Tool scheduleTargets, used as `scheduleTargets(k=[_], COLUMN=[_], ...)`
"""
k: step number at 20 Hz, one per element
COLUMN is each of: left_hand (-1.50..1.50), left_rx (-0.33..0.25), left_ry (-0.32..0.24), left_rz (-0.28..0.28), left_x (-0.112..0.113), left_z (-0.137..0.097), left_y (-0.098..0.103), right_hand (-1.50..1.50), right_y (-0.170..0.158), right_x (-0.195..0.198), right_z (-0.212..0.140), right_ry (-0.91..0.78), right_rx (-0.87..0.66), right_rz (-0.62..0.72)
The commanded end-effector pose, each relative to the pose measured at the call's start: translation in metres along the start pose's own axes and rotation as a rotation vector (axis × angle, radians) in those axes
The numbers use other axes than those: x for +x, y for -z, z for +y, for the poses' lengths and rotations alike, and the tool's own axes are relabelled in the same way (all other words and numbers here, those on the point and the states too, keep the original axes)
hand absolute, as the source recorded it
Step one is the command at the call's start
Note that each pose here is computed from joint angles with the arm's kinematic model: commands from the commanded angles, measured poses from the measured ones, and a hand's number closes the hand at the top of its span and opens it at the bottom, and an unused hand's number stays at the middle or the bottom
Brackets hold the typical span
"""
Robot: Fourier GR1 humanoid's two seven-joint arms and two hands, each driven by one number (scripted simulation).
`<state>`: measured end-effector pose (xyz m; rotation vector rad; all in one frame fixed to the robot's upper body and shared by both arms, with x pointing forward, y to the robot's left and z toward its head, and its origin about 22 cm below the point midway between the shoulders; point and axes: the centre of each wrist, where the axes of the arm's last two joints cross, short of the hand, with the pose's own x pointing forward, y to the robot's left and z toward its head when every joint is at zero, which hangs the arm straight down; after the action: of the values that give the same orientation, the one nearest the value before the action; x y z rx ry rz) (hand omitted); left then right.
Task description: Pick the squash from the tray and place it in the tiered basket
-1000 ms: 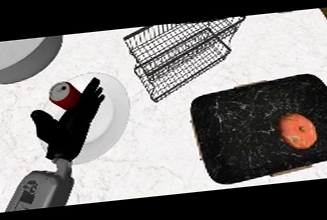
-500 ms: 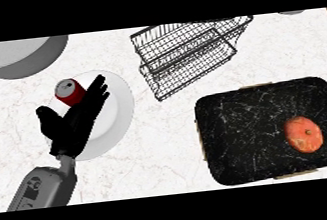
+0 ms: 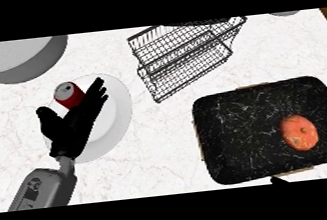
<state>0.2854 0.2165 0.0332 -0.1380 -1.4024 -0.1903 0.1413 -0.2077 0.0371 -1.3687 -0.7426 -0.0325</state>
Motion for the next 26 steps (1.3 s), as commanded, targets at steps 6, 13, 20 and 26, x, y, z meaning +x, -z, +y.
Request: scheduleTargets(k=[6,13,20,26], left_hand=[0.0,0.0,0.0,0.0], left_rx=[0.041,0.029,0.05,0.046], left_ry=[-0.023,-0.026,-0.028,-0.007], left_rz=[0.01,0.027,0.006,0.015], left_x=[0.001,-0.02,-0.007,-0.018], left_z=[0.008,0.008,-0.006,0.015], left_y=[-0.002,-0.016,-0.003,-0.007], right_hand=[-1.5,-1.5,-1.5,-1.5], right_y=[-0.008,0.004,0.006,0.023], right_x=[0.063,0.065,0.06,0.053], right_z=[0.027,0.04,0.052,0.051], right_ry=[-0.113,-0.095,-0.073,-0.038], right_rx=[-0.042,-0.073,-0.08,-0.058], right_rz=[0.125,0.126,0.122,0.14])
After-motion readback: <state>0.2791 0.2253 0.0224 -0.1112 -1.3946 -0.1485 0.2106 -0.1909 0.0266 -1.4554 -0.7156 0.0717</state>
